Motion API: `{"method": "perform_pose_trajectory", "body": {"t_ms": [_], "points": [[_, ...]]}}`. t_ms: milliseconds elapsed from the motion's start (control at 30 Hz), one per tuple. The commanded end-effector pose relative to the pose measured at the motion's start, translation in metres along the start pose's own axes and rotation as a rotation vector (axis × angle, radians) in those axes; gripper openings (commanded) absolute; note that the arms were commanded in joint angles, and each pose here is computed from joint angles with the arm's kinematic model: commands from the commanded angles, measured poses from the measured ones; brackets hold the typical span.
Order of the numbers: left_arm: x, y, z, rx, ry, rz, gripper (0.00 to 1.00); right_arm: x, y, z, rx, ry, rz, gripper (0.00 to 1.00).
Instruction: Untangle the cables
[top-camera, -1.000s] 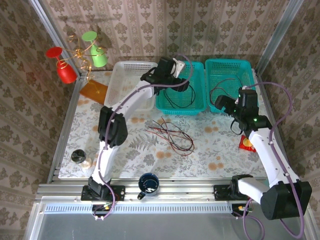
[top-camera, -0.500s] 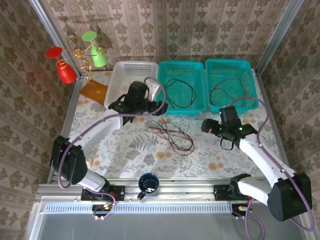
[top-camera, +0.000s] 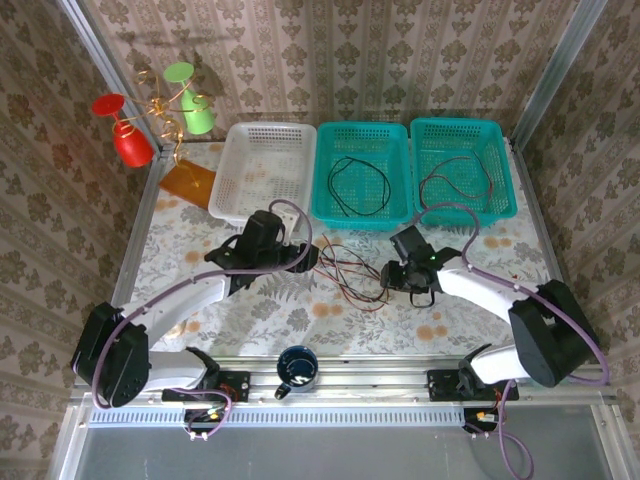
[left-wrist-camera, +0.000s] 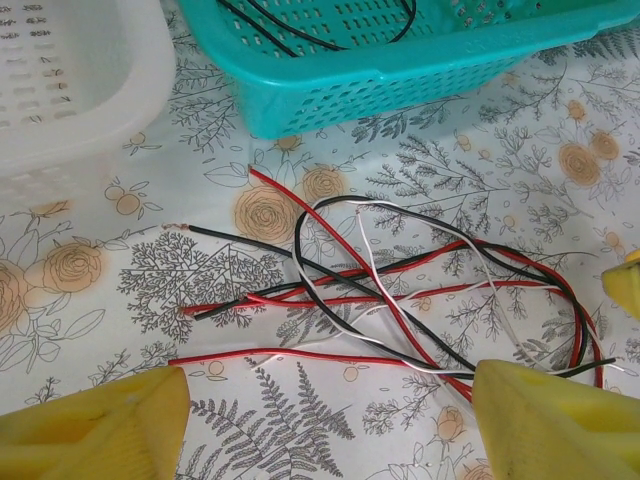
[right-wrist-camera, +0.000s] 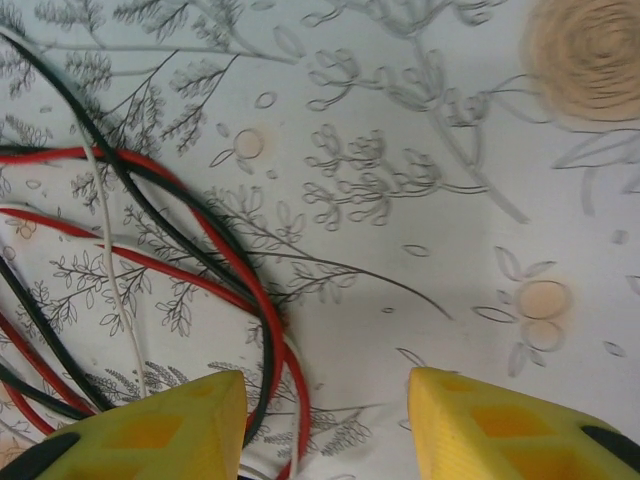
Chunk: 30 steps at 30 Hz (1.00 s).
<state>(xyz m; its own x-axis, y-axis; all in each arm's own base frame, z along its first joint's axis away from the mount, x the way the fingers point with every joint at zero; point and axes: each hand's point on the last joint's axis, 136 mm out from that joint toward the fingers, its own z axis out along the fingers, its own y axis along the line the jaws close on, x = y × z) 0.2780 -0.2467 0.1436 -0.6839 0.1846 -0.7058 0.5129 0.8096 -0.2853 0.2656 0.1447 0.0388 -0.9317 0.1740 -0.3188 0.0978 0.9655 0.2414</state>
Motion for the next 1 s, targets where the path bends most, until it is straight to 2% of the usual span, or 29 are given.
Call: {"method": "perform_pose_trajectory", "body": {"t_ms": [0,133,333,767,967], "points": [[-0.005,0.0,-0.002,0.0,-0.044,-0.035,0.75,-0.014,0.009,0.006,0.011,-0.035,-0.017,0.45],[-0.003,-0.001,-0.001,0.008,-0.04,-0.042,0.75,-0.013,0.009,0.014,0.028,-0.021,-0.036,0.36],[-0.01,-0.007,-0.001,0.032,-0.063,-0.072,0.75,-0.007,0.011,0.023,0.027,0.003,-0.056,0.29],[-0.014,-0.016,0.004,0.046,-0.053,-0.072,0.74,-0.005,0.016,0.026,0.016,0.005,-0.076,0.24],[-0.016,-0.018,0.006,0.051,-0.052,-0.073,0.75,-0.005,0.018,0.026,-0.004,-0.004,-0.091,0.15]]}}
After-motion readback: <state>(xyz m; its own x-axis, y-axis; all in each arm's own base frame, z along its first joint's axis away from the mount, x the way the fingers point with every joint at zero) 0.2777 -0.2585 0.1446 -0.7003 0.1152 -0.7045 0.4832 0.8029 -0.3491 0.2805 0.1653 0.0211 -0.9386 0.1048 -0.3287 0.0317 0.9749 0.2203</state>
